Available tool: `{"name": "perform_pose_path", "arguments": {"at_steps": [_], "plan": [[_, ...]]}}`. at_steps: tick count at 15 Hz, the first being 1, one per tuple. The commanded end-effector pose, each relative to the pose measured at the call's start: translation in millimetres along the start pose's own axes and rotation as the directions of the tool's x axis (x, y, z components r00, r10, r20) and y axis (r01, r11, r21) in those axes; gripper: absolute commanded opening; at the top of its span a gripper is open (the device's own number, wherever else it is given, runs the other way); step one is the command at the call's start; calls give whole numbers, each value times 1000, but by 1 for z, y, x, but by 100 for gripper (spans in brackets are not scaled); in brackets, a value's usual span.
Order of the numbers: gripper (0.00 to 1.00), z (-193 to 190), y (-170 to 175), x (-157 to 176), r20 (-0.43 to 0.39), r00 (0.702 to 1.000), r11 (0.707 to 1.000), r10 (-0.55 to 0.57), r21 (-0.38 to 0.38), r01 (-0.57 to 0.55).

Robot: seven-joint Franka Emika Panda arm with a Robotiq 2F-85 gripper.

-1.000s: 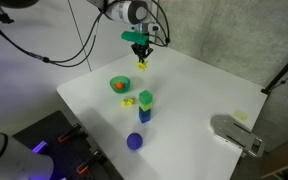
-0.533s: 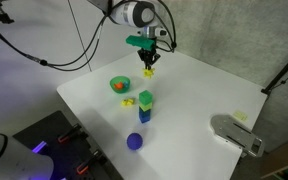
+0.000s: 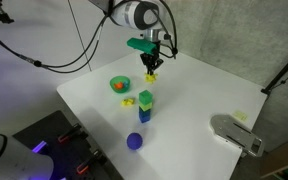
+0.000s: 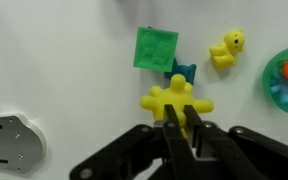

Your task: Place the round yellow toy on top of the stack

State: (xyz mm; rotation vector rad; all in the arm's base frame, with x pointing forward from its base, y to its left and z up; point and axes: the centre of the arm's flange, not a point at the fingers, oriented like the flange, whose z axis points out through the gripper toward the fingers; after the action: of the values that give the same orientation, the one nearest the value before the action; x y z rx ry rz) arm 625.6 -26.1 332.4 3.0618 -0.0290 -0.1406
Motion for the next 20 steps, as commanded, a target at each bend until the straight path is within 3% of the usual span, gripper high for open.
{"name": "perform_pose_path", "arguments": {"at_steps": [1, 8, 9, 20], "plan": [[14, 0, 0, -2, 1, 1000, 1000, 0, 0, 0], [14, 0, 0, -7, 7, 1000, 1000, 0, 1, 0], [4, 0, 0, -7, 7, 1000, 1000, 0, 1, 0], [5, -6, 17, -36, -18, 1000, 999, 26, -22, -26]]}}
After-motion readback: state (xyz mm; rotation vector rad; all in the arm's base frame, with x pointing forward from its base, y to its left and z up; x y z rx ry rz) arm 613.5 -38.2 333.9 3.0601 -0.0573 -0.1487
